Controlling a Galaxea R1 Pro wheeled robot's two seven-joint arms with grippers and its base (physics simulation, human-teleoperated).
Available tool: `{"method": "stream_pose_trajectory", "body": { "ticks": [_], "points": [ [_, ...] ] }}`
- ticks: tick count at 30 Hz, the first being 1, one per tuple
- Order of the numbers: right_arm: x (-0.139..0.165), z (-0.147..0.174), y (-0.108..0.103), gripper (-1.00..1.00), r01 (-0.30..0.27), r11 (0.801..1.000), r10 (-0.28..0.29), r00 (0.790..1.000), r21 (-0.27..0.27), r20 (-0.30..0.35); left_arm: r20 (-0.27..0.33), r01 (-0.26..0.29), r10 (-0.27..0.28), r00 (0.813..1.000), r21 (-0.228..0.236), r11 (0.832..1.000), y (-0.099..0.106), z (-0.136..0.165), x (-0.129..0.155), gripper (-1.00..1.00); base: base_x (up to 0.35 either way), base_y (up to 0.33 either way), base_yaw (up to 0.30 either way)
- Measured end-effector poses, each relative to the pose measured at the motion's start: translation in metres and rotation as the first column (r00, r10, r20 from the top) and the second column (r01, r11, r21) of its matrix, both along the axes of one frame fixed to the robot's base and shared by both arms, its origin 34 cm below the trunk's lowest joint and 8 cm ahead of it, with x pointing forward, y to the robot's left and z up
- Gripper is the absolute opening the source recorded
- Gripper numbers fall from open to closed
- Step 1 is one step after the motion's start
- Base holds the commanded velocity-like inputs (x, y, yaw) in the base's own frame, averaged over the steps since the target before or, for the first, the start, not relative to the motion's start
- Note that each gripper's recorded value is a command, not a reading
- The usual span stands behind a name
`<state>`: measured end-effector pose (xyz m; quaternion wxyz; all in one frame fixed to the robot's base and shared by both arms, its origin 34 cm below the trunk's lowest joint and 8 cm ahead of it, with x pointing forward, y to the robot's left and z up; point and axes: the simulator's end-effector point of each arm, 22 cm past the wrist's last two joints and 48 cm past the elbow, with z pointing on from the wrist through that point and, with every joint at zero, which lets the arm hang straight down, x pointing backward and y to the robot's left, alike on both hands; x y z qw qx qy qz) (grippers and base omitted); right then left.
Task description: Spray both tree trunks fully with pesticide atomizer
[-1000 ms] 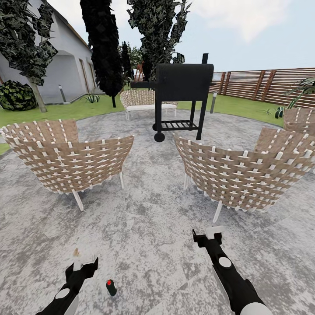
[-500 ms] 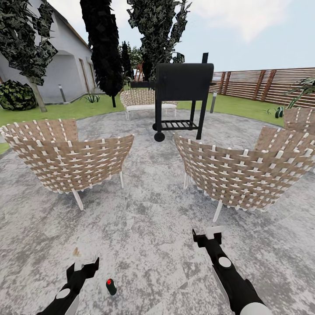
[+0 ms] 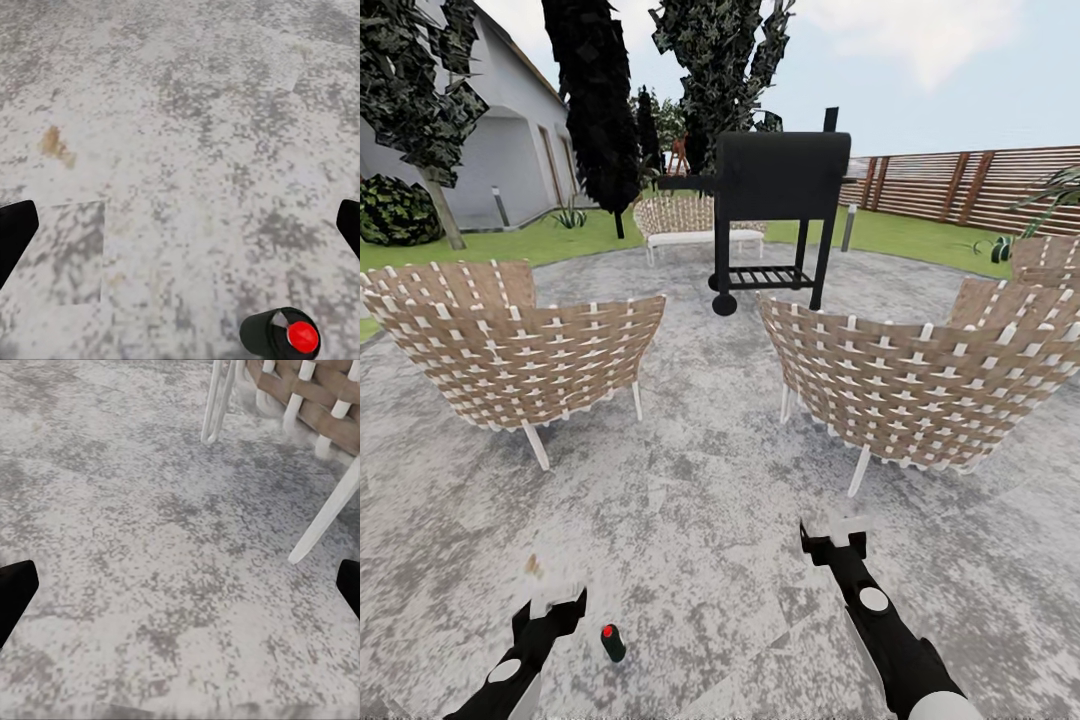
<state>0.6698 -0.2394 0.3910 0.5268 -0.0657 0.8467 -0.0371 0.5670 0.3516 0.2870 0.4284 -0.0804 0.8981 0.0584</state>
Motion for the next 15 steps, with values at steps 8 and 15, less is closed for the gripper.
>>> {"method": "stream_pose_trajectory", "body": {
  "ticks": [8,15],
  "points": [
    [-0.007,-0.026,0.0,1.0,0.0,1.0,0.0,1.0,0.0,-0.013,-0.015,-0.021,0.021,1.0,-0.013,1.0,-0.006,-0.026,-0.009,1.0,0.0,0.0,0.0],
    [-0.013,-0.048,0.0,1.0,0.001,1.0,-0.001,1.0,0.001,-0.031,-0.004,-0.107,0.106,0.994,-0.022,0.994,-0.052,-0.037,-0.002,1.0,0.0,0.0,0.0]
  ]
}}
